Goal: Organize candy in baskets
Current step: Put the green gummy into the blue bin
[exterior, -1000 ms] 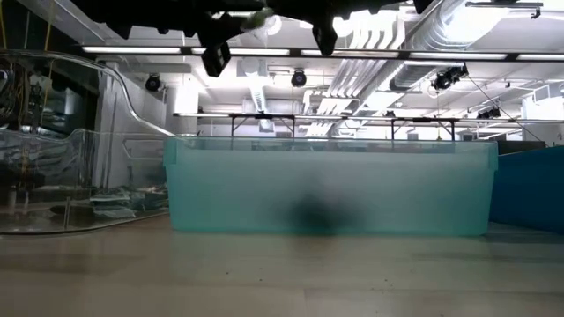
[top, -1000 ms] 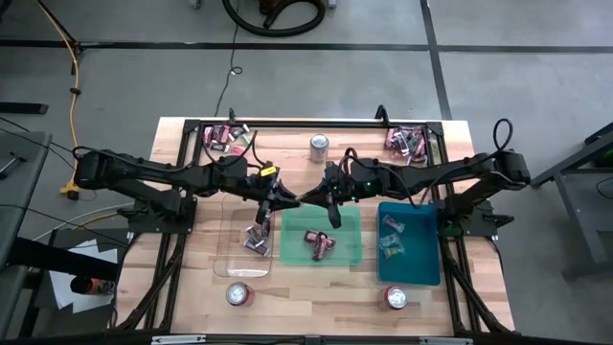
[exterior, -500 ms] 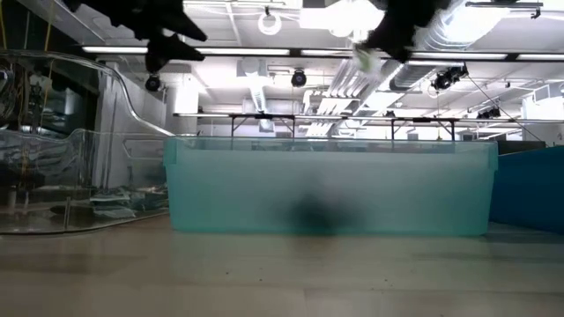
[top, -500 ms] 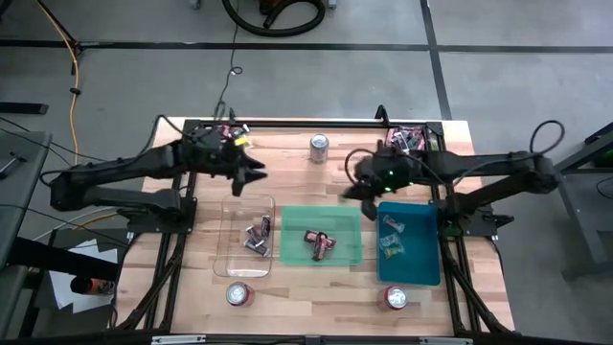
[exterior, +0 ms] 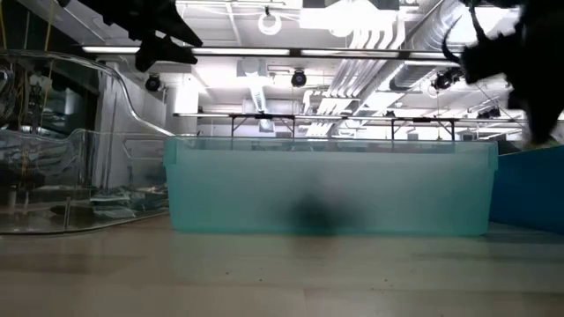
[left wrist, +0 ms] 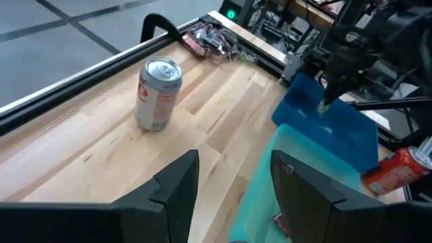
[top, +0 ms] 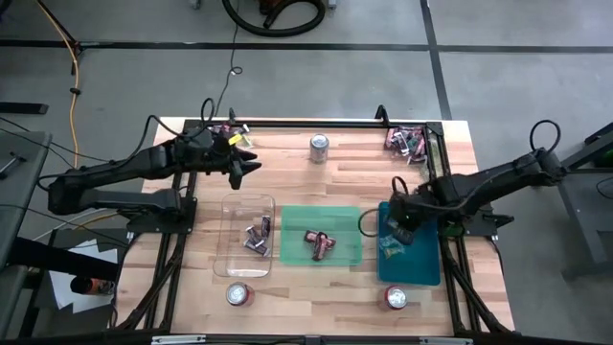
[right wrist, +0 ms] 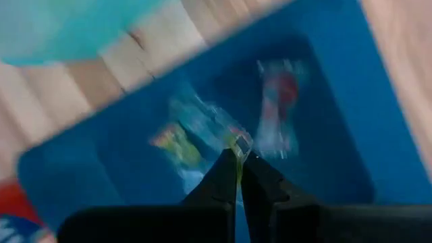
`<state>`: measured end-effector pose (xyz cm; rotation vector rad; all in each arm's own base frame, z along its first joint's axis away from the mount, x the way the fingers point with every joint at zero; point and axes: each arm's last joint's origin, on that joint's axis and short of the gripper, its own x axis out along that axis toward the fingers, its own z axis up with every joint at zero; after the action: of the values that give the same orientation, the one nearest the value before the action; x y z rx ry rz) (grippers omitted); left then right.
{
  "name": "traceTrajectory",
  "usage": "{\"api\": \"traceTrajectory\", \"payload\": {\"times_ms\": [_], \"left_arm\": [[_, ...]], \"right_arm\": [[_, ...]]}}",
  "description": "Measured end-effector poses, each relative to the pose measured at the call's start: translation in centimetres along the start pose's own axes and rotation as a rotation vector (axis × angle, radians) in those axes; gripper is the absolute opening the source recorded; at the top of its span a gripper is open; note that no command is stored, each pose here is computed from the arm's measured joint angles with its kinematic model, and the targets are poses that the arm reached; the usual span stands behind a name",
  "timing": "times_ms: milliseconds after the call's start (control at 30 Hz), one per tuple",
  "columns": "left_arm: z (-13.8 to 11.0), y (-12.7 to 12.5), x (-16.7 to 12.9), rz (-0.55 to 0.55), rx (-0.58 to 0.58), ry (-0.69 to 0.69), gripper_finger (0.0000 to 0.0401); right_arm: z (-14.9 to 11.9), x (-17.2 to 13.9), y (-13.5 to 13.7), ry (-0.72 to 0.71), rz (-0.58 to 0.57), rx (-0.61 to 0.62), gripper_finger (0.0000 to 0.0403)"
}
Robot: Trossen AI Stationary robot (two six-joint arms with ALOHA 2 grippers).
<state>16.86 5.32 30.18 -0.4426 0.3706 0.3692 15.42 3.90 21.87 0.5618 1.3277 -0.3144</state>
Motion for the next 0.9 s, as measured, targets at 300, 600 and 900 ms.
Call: {"api": "traceTrajectory", "payload": {"times_ms": [300,600,900], "left_arm": [[-0.1,0.1,0.4,0.031,0.002,0.009,0.0172],[-0.1,0.2,0.4,0.055,0.001,-0.001,0.0172],[-0.1,0.2,0.4,0.055,0.001,-0.001,0.0172]], "right_arm": [[-2.2,1.5,-1.7,0.158,-0.028,0.278,0.0001],[-1.8,1.3,-1.8,0.154,-0.026,0.375,0.0064],[-1.0,-1.4,-0.6,0.181,0.082,0.299,0.0193]]}}
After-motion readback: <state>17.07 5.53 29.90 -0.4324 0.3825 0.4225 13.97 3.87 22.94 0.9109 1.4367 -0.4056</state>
